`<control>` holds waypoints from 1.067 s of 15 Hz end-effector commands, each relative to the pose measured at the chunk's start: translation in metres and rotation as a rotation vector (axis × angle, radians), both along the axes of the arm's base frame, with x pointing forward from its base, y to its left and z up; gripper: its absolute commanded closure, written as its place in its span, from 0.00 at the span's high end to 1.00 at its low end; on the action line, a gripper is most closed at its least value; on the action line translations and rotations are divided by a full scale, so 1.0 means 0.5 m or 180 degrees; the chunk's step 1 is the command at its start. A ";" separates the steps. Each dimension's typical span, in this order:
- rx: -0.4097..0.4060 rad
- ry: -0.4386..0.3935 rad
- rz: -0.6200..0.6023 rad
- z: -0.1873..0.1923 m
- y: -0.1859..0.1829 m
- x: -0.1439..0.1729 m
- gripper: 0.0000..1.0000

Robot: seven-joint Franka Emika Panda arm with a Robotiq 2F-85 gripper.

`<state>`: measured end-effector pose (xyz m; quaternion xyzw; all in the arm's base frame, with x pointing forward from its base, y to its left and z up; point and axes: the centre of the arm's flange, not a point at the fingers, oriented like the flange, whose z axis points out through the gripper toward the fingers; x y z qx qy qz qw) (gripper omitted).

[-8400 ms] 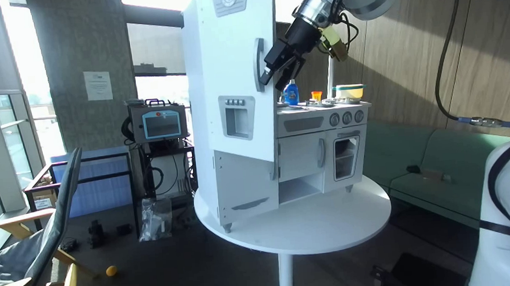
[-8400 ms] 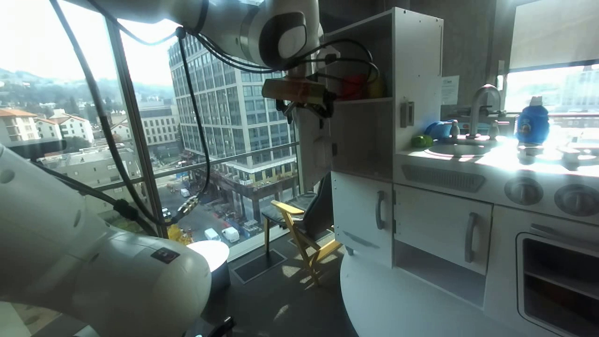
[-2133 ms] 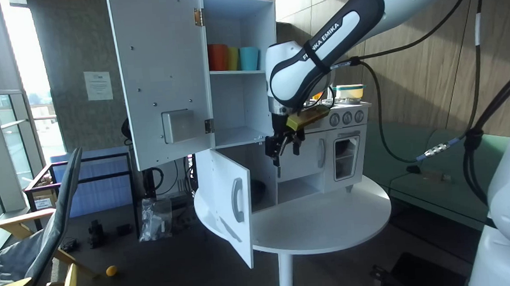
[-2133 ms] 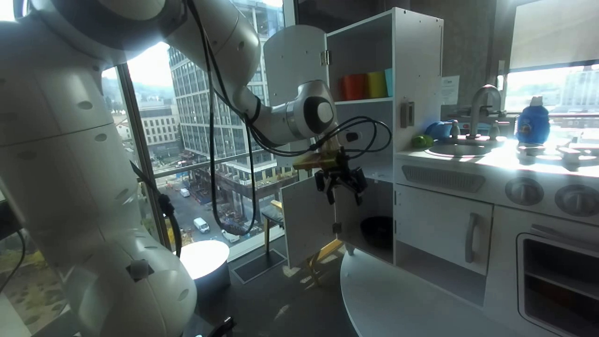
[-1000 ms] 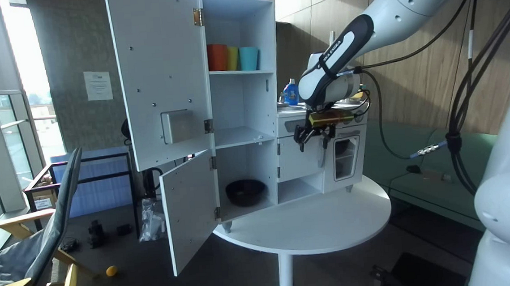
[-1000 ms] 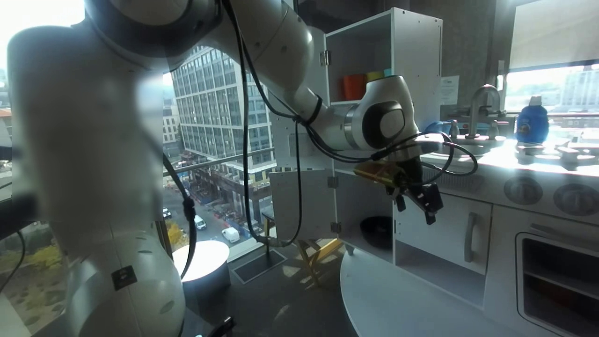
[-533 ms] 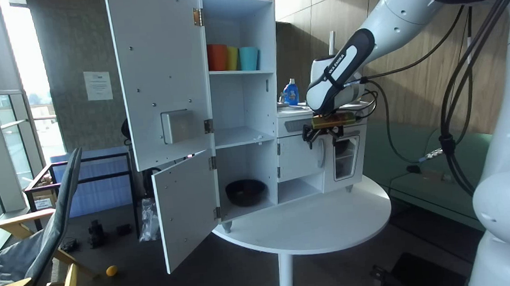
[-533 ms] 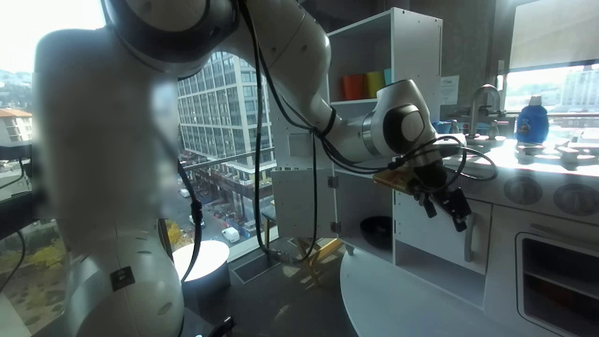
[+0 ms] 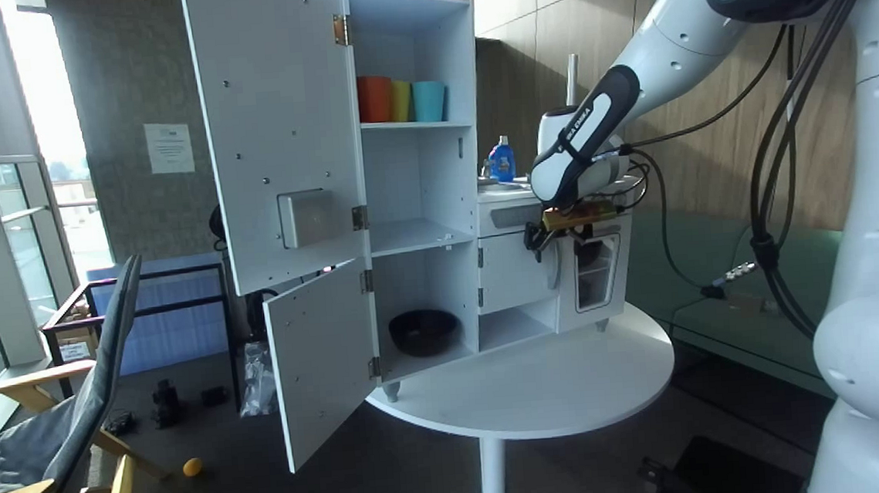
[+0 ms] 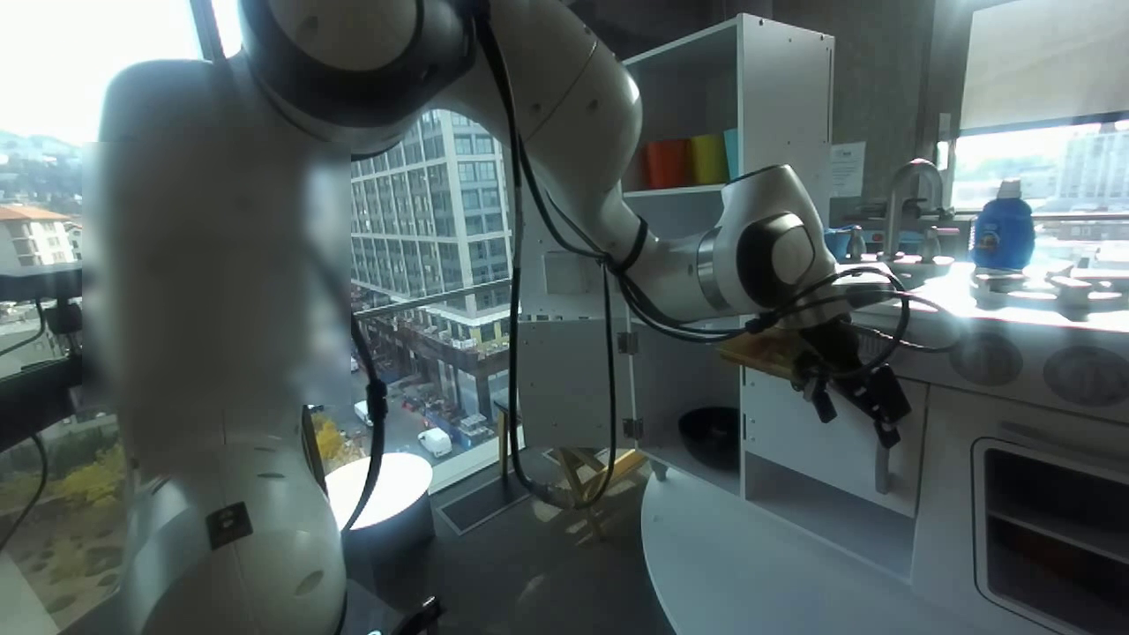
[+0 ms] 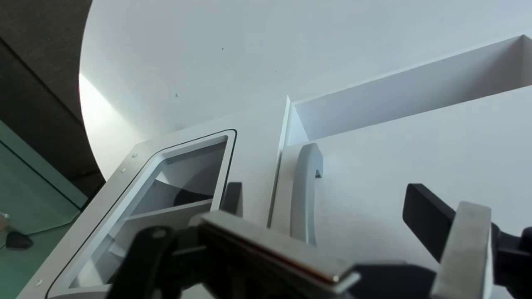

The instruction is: Open the top, bottom and middle cabinet doors

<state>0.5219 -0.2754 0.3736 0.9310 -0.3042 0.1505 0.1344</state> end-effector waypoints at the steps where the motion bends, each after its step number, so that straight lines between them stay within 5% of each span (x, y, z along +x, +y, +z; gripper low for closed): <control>1: 0.0000 0.0000 0.0003 0.000 0.001 0.001 1.00; 11: -0.0268 -0.0391 0.0515 -0.150 -0.130 -0.139 1.00; 16: -0.0194 -0.0425 0.0988 -0.196 -0.121 -0.200 1.00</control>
